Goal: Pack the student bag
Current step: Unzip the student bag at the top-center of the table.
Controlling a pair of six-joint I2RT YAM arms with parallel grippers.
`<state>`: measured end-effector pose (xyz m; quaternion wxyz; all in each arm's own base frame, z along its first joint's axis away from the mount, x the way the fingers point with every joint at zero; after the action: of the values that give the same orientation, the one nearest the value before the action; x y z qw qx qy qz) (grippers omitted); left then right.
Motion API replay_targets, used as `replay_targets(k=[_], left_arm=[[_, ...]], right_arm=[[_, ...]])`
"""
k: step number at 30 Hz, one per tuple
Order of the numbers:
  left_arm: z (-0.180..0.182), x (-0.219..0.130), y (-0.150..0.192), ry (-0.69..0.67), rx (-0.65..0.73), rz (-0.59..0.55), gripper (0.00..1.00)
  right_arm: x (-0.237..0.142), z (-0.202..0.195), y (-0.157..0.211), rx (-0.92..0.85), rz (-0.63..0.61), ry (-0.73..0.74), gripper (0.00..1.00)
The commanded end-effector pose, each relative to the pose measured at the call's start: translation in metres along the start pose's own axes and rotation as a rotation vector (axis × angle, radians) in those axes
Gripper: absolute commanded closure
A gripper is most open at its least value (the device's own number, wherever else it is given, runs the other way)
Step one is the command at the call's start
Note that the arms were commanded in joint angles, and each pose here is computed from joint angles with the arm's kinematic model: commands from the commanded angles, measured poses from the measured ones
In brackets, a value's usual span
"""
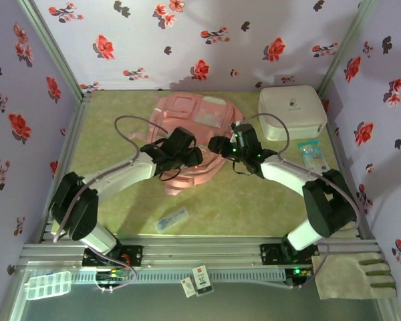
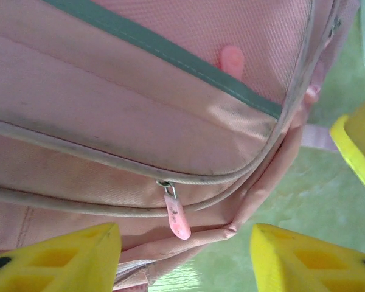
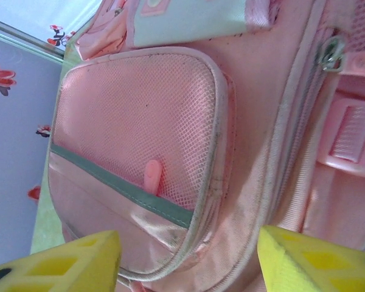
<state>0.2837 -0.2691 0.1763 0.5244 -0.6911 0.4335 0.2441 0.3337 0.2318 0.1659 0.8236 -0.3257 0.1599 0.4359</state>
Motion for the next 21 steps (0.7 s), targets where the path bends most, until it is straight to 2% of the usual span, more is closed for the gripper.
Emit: replay_targets(k=[1, 6, 16, 21], left_arm=[[0.005, 0.005, 0.000, -0.132, 0.104, 0.003, 0.47], [-0.006, 0.018, 0.001, -0.184, 0.178, 0.043, 0.56], [-0.009, 0.028, 0.008, -0.302, 0.261, 0.084, 0.65], [-0.006, 0.032, 0.013, -0.315, 0.251, 0.095, 0.78]], right_arm=[[0.008, 0.007, -0.003, 0.085, 0.046, -0.028, 0.41], [0.015, -0.001, -0.006, 0.160, 0.073, -0.054, 0.45], [0.000, -0.011, -0.021, 0.196, 0.052, -0.047, 0.48], [-0.001, -0.012, -0.020, 0.201, 0.052, -0.045, 0.48]])
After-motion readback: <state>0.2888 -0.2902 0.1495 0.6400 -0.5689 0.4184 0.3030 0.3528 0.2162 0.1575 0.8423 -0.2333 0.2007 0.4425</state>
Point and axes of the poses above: each hand's point on the last joint's axis, 136 mm out from that joint toward the fingers, its own x axis out along the fingers, its own z axis along the line the jaws close on, y = z × x, the point moved 5 cm from there along -x, back along the fingers, and after that the axes turned 6 degrees about x, right-handed, at the moved point
